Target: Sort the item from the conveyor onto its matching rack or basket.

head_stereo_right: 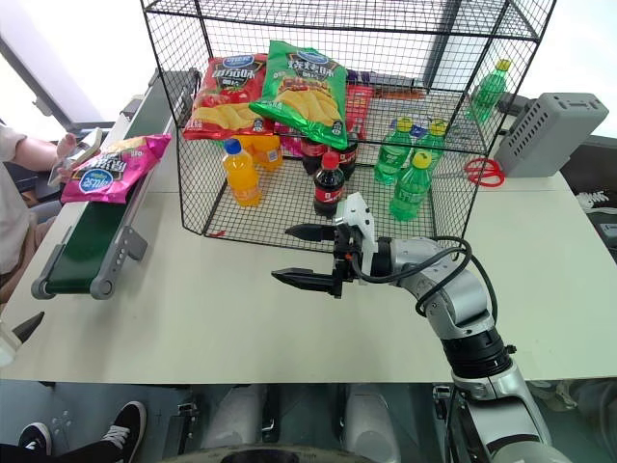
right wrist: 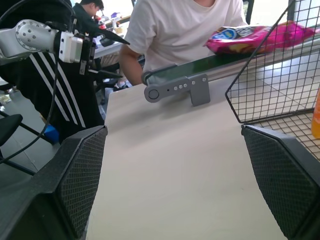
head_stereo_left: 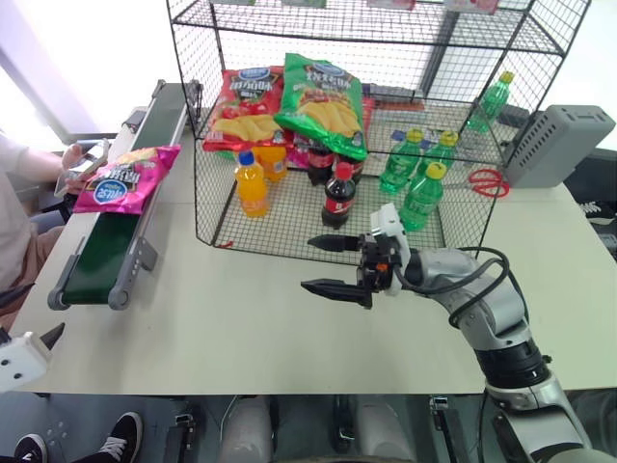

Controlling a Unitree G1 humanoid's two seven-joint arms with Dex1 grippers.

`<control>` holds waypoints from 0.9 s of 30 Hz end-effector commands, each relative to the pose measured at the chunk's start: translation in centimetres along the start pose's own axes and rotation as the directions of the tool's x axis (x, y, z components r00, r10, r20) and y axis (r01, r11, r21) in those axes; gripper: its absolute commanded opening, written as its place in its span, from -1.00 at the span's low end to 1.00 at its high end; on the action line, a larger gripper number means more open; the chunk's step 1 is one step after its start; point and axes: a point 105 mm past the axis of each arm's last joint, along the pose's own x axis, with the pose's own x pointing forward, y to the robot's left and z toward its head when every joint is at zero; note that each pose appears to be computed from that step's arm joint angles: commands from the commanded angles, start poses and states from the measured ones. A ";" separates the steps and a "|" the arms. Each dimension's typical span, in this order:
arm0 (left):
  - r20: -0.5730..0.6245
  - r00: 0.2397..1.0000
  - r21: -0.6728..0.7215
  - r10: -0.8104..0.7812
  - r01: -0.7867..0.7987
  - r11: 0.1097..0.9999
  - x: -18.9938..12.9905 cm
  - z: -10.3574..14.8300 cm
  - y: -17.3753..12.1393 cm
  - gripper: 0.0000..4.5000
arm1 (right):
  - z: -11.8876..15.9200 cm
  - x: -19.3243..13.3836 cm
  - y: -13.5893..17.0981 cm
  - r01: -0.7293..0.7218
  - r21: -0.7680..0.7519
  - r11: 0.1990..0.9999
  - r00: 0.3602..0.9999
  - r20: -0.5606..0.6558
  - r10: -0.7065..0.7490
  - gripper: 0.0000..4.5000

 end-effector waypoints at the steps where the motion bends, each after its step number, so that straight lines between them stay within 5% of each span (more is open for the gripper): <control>1: 0.007 0.999 0.013 0.047 -0.048 0.999 0.4 -0.3 1.0 0.85 | 1.2 0.2 0.5 -0.014 -0.055 0.998 0.999 0.033 0.016 0.99; 27: 0.078 0.996 -0.012 0.032 -0.031 0.999 3.0 1.2 0.5 0.85 | 0.8 -0.9 -0.1 0.038 -0.108 0.993 0.999 -0.003 -0.039 0.99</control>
